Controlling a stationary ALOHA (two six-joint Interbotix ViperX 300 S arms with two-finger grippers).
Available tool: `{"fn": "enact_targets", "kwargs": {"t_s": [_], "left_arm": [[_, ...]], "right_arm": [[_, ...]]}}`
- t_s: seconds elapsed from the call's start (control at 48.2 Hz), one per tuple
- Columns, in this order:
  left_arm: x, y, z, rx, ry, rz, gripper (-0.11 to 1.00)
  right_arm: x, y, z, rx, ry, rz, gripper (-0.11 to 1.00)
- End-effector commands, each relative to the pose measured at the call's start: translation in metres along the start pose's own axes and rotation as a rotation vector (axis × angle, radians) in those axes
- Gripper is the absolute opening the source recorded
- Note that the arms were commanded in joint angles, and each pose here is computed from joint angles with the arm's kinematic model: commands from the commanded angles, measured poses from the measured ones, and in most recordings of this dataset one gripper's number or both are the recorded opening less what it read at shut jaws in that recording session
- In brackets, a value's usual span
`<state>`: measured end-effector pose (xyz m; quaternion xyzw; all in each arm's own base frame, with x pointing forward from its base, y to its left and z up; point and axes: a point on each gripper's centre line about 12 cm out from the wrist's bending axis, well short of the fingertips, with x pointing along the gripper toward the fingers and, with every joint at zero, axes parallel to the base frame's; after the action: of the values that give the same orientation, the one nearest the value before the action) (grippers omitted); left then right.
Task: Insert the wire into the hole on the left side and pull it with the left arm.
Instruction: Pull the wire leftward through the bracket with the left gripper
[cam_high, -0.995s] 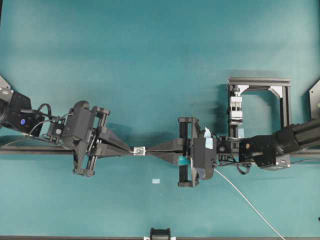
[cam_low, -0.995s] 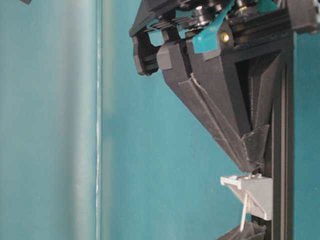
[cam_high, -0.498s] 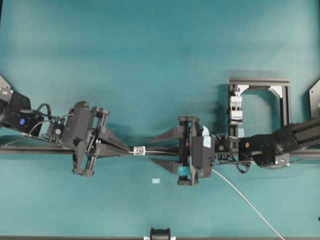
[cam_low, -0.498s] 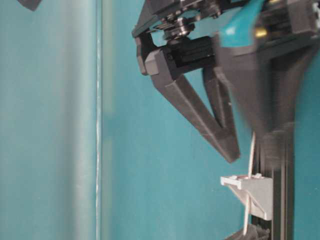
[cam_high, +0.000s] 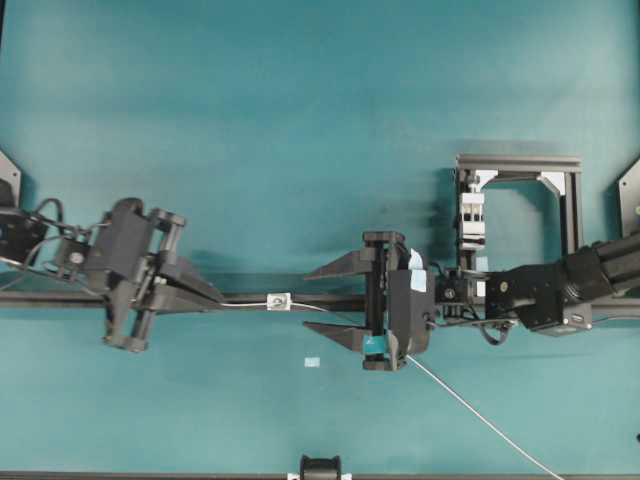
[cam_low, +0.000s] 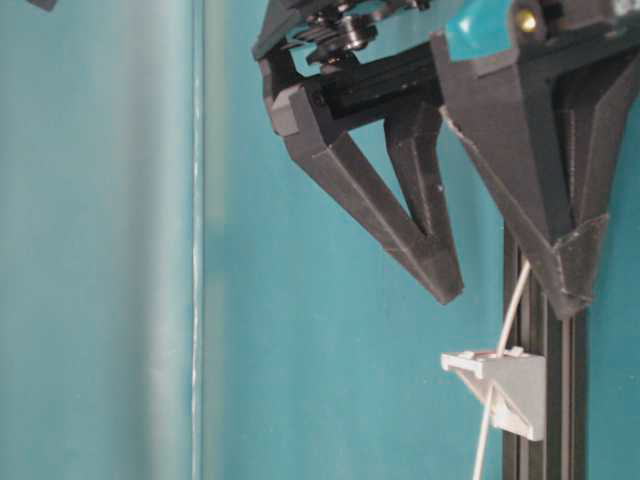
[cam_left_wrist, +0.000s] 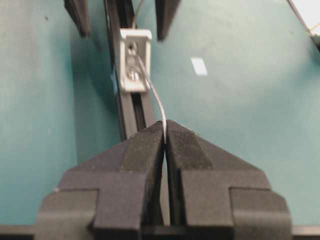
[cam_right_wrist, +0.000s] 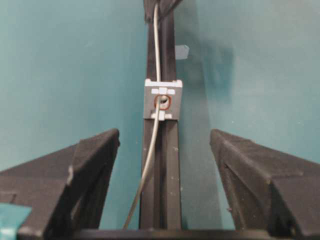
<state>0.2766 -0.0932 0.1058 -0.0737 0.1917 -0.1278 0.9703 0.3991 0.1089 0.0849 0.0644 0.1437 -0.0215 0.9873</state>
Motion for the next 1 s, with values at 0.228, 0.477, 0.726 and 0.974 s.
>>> {"fn": "enact_targets", "kwargs": {"t_s": [0.228, 0.477, 0.726, 0.974], "left_arm": [[-0.035, -0.004, 0.004, 0.003, -0.018, -0.02, -0.1], [-0.058, -0.002, 0.0, 0.0, 0.013, -0.018, -0.1], [-0.078, -0.002, 0.0, -0.002, 0.019, -0.02, -0.1], [-0.084, -0.003, 0.002, -0.032, 0.041, -0.02, -0.1]], "right_arm": [[-0.002, 0.004, 0.017, 0.014, -0.043, 0.012, 0.81], [-0.003, 0.004, 0.016, 0.012, -0.039, 0.012, 0.81], [-0.002, 0.004, 0.017, 0.014, -0.042, 0.012, 0.81], [-0.003, 0.004, 0.016, 0.012, -0.039, 0.012, 0.81]]}}
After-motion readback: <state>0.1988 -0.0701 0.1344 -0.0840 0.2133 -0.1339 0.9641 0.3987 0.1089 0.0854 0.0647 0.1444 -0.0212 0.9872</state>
